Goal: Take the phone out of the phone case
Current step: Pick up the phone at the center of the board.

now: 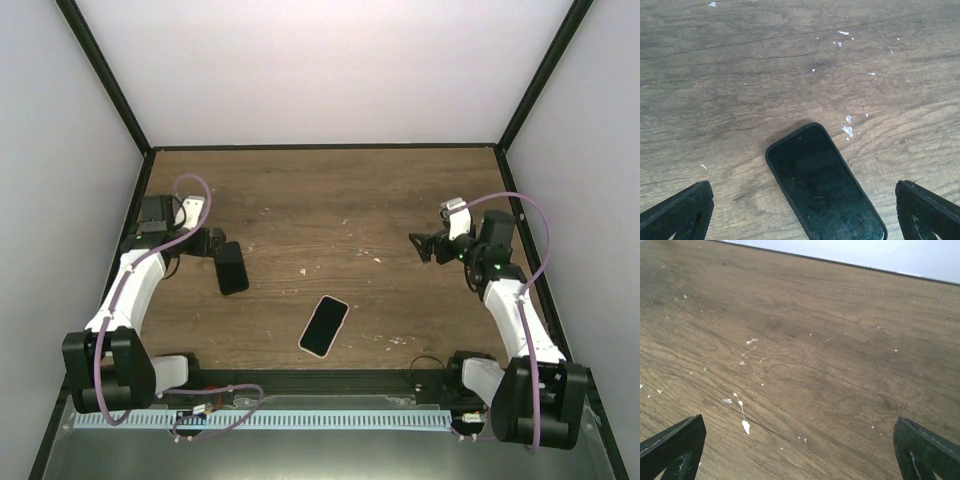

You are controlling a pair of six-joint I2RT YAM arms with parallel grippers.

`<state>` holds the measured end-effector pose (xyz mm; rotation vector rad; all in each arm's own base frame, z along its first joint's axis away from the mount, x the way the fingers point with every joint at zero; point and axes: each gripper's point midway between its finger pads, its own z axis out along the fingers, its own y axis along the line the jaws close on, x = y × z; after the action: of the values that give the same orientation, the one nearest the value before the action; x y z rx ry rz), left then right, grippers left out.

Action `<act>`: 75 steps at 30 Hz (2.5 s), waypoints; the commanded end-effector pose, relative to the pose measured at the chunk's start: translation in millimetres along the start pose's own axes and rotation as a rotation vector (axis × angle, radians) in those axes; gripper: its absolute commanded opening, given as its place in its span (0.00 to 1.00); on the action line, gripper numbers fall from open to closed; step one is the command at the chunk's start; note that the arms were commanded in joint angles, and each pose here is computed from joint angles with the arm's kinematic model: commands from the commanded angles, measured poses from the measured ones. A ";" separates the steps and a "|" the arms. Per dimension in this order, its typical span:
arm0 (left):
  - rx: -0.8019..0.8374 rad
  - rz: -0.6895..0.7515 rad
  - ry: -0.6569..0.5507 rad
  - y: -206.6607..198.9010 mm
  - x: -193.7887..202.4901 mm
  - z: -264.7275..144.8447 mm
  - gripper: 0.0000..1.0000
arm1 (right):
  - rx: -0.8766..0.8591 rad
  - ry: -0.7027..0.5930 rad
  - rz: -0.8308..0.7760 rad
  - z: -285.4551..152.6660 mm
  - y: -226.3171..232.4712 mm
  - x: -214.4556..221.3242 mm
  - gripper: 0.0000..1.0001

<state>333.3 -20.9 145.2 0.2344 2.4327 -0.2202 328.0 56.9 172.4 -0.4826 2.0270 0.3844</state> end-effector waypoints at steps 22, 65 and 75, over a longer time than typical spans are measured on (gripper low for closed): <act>0.213 0.019 0.317 3.6 92.3 -1.3 1.00 | -0.075 0.003 0.018 -6.7 11.2 -17.4 1.00; 0.284 0.203 0.550 -80.4 75.9 97.6 0.95 | -0.275 -0.056 0.121 4.1 25.2 -76.3 1.00; 0.214 0.463 0.597 -66.4 113.0 76.8 0.99 | -0.363 -0.041 0.102 19.5 53.5 -87.6 1.00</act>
<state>295.9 -110.3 24.0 0.8961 2.8650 -0.3616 347.8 111.0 219.7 -0.5321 2.0081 0.7885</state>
